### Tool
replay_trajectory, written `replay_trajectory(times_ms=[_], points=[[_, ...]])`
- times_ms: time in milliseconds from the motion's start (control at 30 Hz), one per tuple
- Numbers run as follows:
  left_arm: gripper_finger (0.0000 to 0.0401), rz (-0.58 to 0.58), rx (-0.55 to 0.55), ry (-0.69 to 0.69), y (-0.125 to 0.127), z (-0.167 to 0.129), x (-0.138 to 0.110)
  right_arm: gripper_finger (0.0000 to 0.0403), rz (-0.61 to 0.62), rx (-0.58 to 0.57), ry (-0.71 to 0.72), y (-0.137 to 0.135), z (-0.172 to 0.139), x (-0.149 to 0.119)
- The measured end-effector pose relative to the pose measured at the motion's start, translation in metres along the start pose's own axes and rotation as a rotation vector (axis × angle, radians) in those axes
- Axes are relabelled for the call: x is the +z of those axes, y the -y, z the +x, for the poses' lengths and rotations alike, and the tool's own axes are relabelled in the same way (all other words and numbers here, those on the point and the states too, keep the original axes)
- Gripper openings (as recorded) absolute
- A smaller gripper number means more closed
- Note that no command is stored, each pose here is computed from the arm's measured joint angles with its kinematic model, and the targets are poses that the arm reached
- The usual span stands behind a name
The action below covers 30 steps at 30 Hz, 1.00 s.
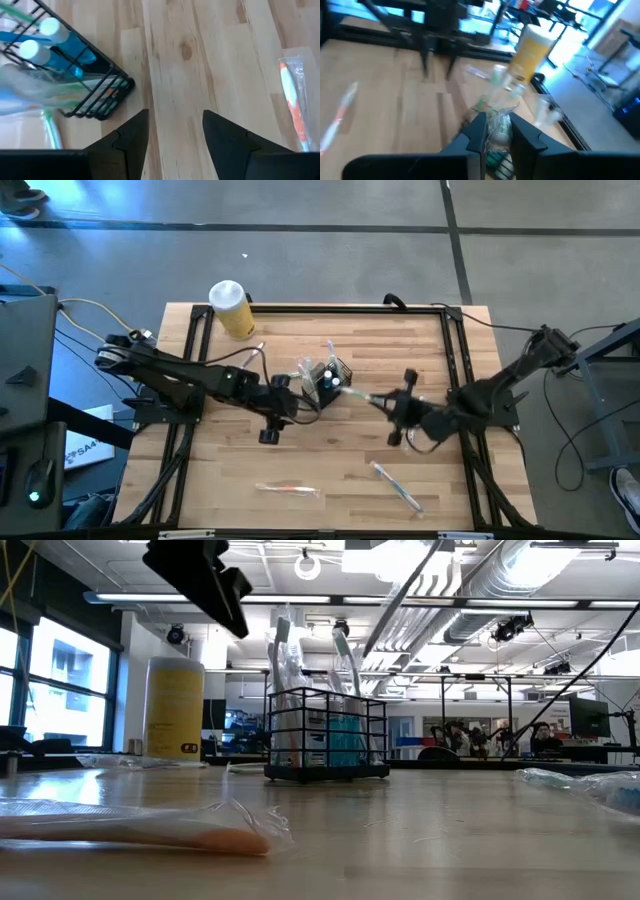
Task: Pick & Place toothbrushing station
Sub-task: Put the green toothbrush into the wire organizer
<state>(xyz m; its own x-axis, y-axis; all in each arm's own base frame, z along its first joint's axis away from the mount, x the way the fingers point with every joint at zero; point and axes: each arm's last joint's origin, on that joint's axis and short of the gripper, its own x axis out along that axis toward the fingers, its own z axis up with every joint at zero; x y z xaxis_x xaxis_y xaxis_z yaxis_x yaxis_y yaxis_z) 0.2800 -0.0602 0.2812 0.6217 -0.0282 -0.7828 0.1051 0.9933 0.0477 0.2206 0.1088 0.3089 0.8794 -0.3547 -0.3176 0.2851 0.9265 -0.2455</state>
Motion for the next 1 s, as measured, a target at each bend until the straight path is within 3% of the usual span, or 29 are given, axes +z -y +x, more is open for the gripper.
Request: replay_trajectory(times_ms=[267,433,533,667,767,1000], points=[[0.0178,-0.032,0.210,-0.060,-0.009,-0.019,-0.012,0.0046,0.167,-0.015,-0.069,0.050,0.010,0.002],[0.0177,-0.023,0.257,-0.088,-0.011,-0.023,-0.016,0.0046,0.193,-0.020,-0.119,0.064,0.028,0.003],[0.0177,0.050,0.335,-0.134,-0.013,-0.025,-0.020,0.0046,0.188,-0.061,-0.159,0.069,0.038,0.001],[0.0177,0.053,0.468,-0.156,-0.023,-0.028,-0.022,0.0046,0.201,-0.050,-0.181,0.072,0.049,0.005],[0.0177,0.026,0.463,-0.169,-0.035,-0.032,-0.024,0.0046,0.212,-0.047,-0.224,0.071,0.058,0.006],[0.0177,-0.065,0.333,-0.178,-0.072,-0.033,-0.026,0.0046,0.246,-0.029,-0.327,0.076,0.085,-0.005]])
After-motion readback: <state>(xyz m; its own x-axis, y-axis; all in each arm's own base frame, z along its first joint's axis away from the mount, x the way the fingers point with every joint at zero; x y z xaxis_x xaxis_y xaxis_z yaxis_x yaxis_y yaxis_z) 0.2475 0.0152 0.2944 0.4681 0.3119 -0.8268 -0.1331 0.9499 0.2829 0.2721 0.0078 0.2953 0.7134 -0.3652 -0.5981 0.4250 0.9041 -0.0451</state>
